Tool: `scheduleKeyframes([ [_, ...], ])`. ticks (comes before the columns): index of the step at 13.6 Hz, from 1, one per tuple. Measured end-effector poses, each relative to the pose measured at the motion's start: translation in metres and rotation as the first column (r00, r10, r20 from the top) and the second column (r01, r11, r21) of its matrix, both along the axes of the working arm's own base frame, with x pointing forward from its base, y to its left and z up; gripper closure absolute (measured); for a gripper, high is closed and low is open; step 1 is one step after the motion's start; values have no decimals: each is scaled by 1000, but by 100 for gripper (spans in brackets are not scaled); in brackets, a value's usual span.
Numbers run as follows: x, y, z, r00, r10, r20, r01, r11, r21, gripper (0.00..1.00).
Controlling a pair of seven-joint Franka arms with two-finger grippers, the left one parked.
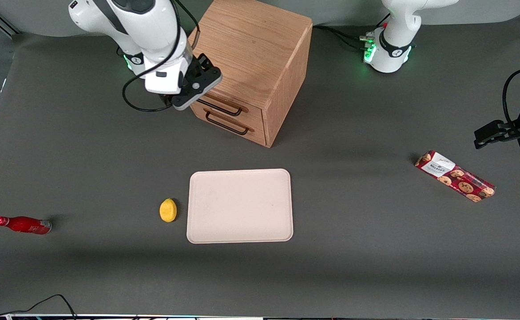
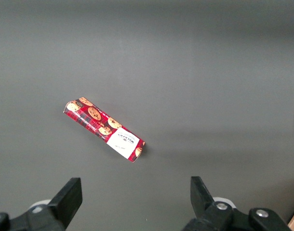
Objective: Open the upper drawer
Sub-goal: 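Move the right gripper to the upper drawer's black handle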
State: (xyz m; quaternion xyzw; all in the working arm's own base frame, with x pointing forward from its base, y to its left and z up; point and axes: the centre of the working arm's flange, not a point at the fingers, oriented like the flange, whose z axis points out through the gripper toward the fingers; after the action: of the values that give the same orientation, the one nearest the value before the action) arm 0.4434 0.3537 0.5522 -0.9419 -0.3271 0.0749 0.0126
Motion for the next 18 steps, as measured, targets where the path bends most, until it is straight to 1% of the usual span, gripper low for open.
scheduleKeyframes([
  [1, 1, 0, -2, 1000, -5, -8, 5, 1000, 5, 0],
  [2, 3, -1, -4, 999, -19, -31, 19, 999, 29, 0],
  [4, 12, -12, -8, 992, -53, -113, 65, 992, 107, 0],
  [5, 20, -21, -13, 989, -52, -138, 70, 989, 134, 0],
  [6, 27, -28, -20, 987, -51, -154, 73, 987, 142, 0],
  [7, 31, -30, -28, 985, -52, -166, 76, 987, 139, 0],
  [12, 37, -19, -85, 971, -20, -240, 42, 995, 86, 0],
  [14, 39, -17, -102, 965, -7, -261, 27, 997, 73, 0],
  [18, 38, -19, -124, 956, 39, -290, -19, 997, 73, 0],
])
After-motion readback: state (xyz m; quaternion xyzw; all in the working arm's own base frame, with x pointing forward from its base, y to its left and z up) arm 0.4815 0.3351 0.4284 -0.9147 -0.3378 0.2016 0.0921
